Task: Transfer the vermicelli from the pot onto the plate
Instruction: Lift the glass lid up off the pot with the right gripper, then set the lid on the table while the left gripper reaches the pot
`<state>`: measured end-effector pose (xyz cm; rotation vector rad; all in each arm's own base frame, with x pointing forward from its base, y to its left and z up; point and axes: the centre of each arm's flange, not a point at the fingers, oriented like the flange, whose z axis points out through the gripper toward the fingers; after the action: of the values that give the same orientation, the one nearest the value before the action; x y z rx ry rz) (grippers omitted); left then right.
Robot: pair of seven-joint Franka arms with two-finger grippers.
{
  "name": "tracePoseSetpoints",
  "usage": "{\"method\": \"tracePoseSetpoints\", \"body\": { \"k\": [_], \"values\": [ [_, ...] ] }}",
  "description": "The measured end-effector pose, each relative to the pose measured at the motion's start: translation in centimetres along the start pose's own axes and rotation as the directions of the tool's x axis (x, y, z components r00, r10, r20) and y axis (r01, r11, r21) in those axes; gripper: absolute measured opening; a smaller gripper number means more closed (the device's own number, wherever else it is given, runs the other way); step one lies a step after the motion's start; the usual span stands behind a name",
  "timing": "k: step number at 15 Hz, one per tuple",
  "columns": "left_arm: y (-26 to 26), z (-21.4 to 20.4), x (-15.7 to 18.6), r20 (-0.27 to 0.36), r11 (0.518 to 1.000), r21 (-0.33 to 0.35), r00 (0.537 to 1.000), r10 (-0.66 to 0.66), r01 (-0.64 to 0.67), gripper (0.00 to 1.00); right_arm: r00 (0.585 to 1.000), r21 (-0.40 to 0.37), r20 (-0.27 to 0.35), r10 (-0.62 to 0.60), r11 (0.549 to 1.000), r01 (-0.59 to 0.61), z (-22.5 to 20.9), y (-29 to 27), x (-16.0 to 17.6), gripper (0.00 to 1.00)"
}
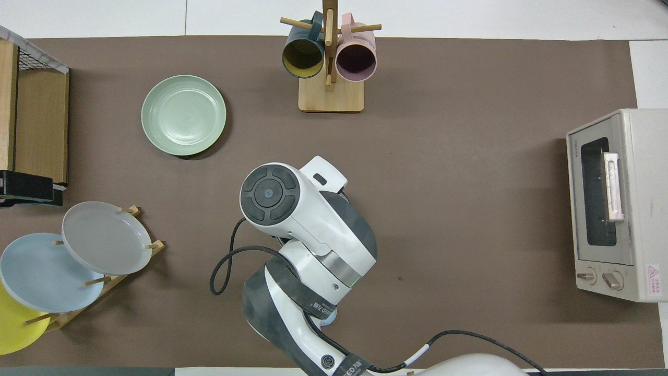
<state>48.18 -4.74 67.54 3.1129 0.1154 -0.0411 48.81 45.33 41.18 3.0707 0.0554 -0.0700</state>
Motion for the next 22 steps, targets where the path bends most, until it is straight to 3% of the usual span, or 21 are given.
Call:
{"method": "tracePoseSetpoints", "body": {
  "k": [5,11,17,19,22],
  "values": [
    [0.0,0.0,0.0,-0.003,1.000,0.000,1.000,0.000,0.000,1.00,0.999,0.025,-0.030,0.014,1.000,-0.013,-2.6,2.6,1.5,0.66],
    [1.3,1.5,0.6,-0.025,1.000,-0.003,1.000,-0.006,0.006,1.00,0.995,0.030,-0.042,-0.085,0.996,0.086,-6.0,14.1,7.0,0.66],
    [13.9,11.1,0.4,-0.011,1.000,0.002,1.000,-0.026,0.026,1.00,0.983,0.028,0.020,-0.184,0.983,0.183,-2.2,30.7,12.5,0.66],
    [17.7,14.3,0.2,-0.013,0.999,-0.001,0.999,-0.040,0.040,1.00,0.981,0.035,0.028,-0.190,0.981,0.189,0.3,35.2,12.7,0.66],
    [23.8,20.1,-0.2,-0.005,0.996,0.000,0.996,-0.087,0.087,1.00,0.981,0.037,0.001,-0.192,0.981,0.191,5.1,37.2,11.0,0.66]
  ]
}}
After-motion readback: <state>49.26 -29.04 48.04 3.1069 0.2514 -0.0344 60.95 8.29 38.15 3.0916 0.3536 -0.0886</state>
